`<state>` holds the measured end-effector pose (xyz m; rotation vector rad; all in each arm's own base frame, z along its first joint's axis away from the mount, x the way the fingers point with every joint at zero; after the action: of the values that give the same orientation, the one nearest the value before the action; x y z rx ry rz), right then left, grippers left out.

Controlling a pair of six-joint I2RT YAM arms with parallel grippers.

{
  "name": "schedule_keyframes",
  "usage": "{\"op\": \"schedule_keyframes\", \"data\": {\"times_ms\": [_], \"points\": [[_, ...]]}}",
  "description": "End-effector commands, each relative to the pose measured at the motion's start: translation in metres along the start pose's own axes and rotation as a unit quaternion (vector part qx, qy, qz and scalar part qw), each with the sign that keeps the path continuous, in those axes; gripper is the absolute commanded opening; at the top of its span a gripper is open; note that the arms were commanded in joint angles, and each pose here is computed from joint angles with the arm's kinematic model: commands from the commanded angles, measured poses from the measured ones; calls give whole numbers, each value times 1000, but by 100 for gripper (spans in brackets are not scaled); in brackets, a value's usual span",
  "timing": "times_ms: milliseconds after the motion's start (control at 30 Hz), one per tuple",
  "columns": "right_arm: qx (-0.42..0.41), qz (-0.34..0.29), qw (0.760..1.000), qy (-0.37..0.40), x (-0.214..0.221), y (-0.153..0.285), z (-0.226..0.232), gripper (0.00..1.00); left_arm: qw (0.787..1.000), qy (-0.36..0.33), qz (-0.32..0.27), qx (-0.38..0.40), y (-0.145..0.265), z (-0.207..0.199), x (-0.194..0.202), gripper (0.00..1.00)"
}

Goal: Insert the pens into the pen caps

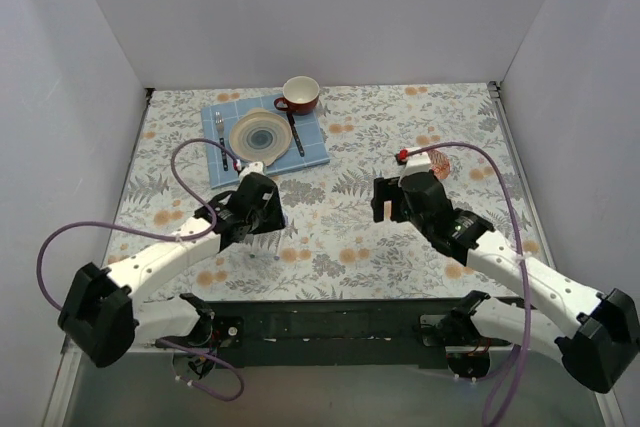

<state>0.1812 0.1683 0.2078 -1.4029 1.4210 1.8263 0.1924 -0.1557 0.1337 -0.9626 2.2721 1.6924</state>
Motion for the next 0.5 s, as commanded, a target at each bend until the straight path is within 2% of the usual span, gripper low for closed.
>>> {"op": "schedule_keyframes", "data": {"times_ms": [0, 33, 67, 167, 267, 333, 367, 433, 467], "points": [[53, 87, 995, 18, 3, -11, -44, 92, 981, -17, -131, 141, 60, -43, -55, 49], [59, 112, 992, 20, 8, -17, -55, 91, 971, -20, -158, 175, 78, -46, -63, 55], [65, 124, 990, 25, 10, -18, -59, 90, 961, -39, -184, 201, 87, -51, -70, 77], [98, 186, 976, 52, 29, -22, -75, 90, 945, -44, -232, 227, 109, -52, -83, 98], [125, 247, 959, 56, 52, -27, -96, 89, 940, -32, -275, 200, 115, -46, -92, 98], [145, 268, 951, 47, 59, -27, -109, 87, 939, -26, -285, 190, 110, -38, -89, 98], [141, 269, 952, 41, 59, -26, -111, 86, 931, -19, -298, 209, 118, -36, -89, 98], [78, 264, 960, 54, 58, -27, -109, 84, 929, -17, -301, 215, 114, -28, -82, 98], [64, 261, 961, 71, 58, -27, -109, 83, 920, -11, -316, 229, 122, -26, -84, 98]]}}
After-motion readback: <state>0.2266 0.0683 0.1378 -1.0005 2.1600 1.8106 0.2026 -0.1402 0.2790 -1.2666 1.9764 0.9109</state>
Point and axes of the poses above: each gripper's point midway between its finger pads, its own y axis back along the fingers, its own z axis along the line the jaws close on, x = y × z, the point moved 8 cm from there along y, back along the fingers, and after that the axes turned 13 degrees about y, right-handed, at the moved point
